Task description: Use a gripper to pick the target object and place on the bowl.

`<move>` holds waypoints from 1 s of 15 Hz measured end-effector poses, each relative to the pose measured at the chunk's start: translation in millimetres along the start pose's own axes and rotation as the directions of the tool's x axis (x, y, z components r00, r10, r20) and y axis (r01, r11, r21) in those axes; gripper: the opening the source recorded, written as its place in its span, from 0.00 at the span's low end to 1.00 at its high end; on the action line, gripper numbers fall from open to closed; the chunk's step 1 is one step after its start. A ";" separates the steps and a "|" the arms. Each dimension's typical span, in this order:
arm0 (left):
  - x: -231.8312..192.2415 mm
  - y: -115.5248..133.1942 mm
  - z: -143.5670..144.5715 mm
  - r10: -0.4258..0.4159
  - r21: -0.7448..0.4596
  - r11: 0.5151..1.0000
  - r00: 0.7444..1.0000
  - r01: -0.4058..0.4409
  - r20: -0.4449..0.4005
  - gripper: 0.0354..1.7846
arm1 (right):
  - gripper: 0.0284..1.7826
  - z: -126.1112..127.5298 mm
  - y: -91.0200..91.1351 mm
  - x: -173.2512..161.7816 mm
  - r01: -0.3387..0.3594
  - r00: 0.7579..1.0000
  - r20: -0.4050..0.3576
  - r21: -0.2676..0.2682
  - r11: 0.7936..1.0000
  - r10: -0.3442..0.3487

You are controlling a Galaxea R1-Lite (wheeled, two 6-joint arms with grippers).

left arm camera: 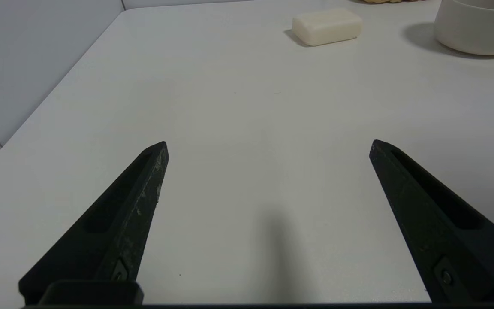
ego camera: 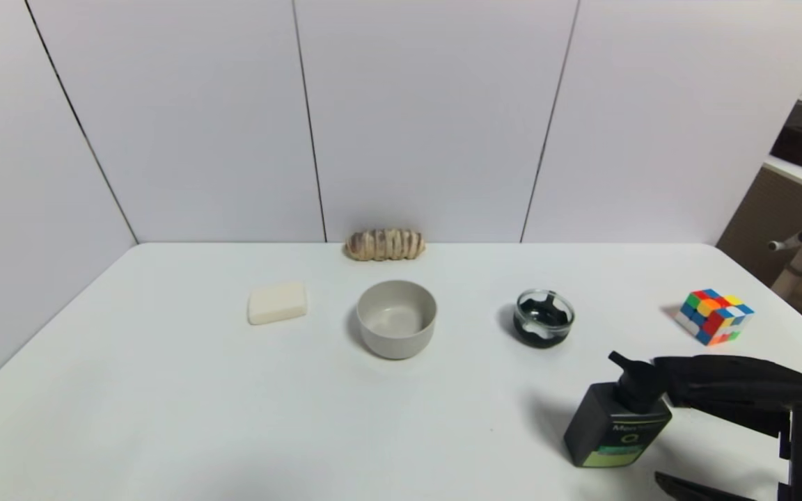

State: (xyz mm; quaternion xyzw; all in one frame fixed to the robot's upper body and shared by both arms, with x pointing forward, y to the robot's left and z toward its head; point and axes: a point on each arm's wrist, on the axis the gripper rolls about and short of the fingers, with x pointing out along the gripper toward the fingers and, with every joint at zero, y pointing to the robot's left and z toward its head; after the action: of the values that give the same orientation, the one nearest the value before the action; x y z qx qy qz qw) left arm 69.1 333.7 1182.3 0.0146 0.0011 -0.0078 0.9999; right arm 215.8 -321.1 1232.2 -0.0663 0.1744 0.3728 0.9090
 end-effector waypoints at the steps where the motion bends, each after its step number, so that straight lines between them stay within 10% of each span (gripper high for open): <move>1: 0.0 0.0 0.0 0.000 0.000 1.000 1.000 0.000 0.000 0.94 | 0.96 -0.4 -2.4 2.8 -0.001 1.000 -0.001 0.002 1.000 0.001; 9: 0.0 0.0 0.0 0.000 0.000 1.000 1.000 0.000 0.000 0.94 | 0.96 -2.4 -23.0 26.4 -0.012 1.000 -0.016 0.018 1.000 0.013; 15: 0.0 0.0 0.0 0.000 0.000 1.000 1.000 0.000 0.000 0.94 | 0.96 2.1 -34.3 41.0 -0.143 0.989 0.037 0.009 0.990 0.143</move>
State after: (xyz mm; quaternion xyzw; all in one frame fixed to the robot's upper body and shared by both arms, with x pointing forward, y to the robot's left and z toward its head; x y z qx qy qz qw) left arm 69.1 333.7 1182.3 0.0146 0.0011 -0.0076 0.9999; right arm 267.5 -318.2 1218.7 -0.0417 0.1641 0.4372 0.8833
